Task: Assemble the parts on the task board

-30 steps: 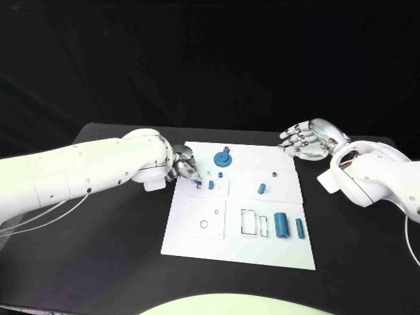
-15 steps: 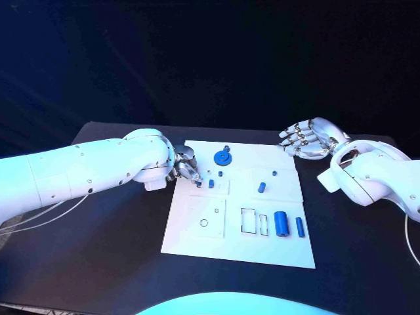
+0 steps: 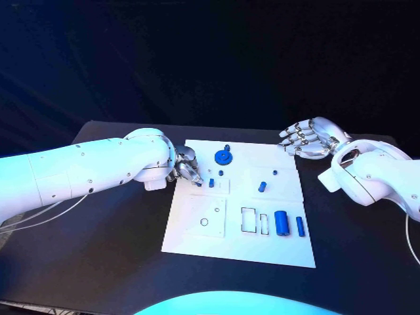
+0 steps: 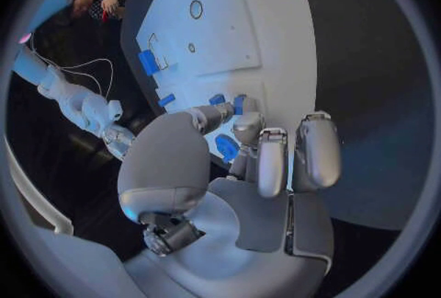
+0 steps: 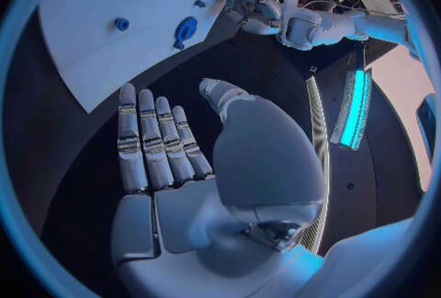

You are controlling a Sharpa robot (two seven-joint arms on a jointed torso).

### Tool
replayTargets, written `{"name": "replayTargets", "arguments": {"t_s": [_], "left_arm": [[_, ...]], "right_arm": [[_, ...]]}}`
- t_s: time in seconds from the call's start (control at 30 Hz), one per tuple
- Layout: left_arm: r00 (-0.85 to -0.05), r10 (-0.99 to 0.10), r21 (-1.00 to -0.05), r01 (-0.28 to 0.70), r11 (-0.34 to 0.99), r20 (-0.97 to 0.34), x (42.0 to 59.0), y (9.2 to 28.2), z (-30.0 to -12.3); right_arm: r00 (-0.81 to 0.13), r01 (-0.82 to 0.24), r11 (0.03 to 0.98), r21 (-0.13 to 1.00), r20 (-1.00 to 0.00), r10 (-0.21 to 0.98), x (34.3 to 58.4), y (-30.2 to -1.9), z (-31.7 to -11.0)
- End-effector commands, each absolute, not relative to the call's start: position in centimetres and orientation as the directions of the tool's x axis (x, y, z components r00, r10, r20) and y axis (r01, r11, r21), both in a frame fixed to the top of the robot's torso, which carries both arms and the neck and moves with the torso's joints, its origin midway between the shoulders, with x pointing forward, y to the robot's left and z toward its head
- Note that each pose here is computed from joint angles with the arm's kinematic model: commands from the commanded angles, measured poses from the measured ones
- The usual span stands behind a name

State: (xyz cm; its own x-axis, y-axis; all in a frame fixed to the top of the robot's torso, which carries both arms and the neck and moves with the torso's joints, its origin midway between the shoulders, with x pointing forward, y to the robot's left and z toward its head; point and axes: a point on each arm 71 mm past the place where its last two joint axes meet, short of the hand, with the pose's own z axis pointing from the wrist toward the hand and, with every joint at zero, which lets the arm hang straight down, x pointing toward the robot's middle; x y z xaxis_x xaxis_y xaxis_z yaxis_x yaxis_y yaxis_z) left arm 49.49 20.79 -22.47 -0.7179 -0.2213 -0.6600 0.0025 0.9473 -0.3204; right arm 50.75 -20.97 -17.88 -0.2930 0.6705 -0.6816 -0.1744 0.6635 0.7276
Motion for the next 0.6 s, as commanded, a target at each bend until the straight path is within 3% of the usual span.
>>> {"name": "replayTargets", "arguments": {"t_s": [0.03, 0.6], "left_arm": [[-0.737, -0.196, -0.311, 0.021, 0.95, -0.647, 49.26, 20.6, -22.65], [-0.711, -0.185, -0.278, 0.015, 0.96, -0.678, 49.76, 21.07, -22.64]], "right_arm": [[-0.309, -0.193, 0.655, 0.731, -0.679, 0.666, 50.65, -20.76, -17.87], [-0.304, -0.197, 0.653, 0.732, -0.679, 0.669, 50.61, -20.81, -17.81]]}}
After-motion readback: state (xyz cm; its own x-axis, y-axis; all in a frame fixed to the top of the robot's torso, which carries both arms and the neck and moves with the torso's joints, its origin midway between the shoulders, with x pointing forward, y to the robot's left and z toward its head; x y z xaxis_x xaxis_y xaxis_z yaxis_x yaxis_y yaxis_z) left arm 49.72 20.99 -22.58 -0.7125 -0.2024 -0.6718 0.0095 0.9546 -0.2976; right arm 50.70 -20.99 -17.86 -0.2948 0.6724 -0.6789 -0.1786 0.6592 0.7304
